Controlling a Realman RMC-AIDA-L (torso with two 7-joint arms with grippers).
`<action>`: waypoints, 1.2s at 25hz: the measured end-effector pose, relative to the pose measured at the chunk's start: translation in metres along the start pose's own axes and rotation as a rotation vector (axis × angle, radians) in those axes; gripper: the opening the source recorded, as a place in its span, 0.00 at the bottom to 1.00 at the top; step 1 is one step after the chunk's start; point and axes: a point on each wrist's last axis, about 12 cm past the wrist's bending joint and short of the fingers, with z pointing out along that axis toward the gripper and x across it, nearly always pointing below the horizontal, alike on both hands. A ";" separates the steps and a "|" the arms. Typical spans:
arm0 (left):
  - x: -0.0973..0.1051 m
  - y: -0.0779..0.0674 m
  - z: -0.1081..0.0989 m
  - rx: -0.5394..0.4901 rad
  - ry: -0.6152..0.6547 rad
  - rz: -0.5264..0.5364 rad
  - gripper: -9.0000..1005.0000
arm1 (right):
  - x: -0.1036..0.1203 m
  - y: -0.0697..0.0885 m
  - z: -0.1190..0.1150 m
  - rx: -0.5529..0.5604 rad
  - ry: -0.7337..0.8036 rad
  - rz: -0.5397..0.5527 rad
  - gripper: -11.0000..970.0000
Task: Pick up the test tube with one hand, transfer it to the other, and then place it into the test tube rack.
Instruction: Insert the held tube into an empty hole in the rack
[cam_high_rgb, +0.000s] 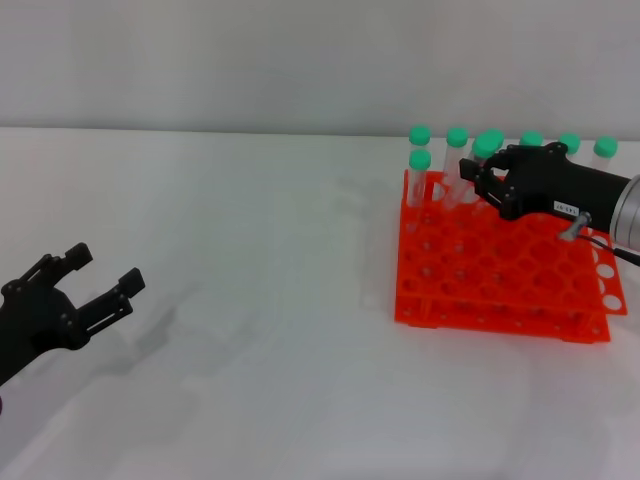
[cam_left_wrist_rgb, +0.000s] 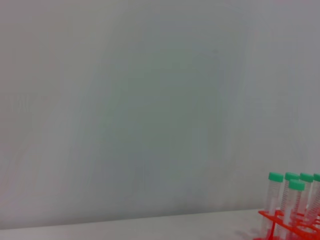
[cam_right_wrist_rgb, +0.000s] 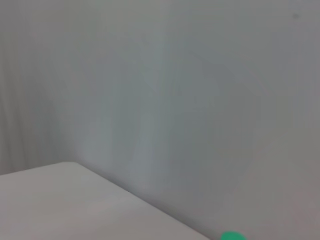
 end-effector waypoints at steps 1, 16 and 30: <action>0.000 0.000 0.000 0.000 0.000 -0.001 0.89 | 0.000 0.001 0.001 -0.005 0.002 -0.003 0.25; 0.006 -0.003 -0.006 -0.009 0.006 -0.020 0.89 | -0.014 0.013 0.026 -0.070 0.045 -0.083 0.25; 0.009 -0.005 -0.006 -0.012 0.009 -0.031 0.89 | -0.014 0.011 0.028 -0.056 0.060 -0.089 0.42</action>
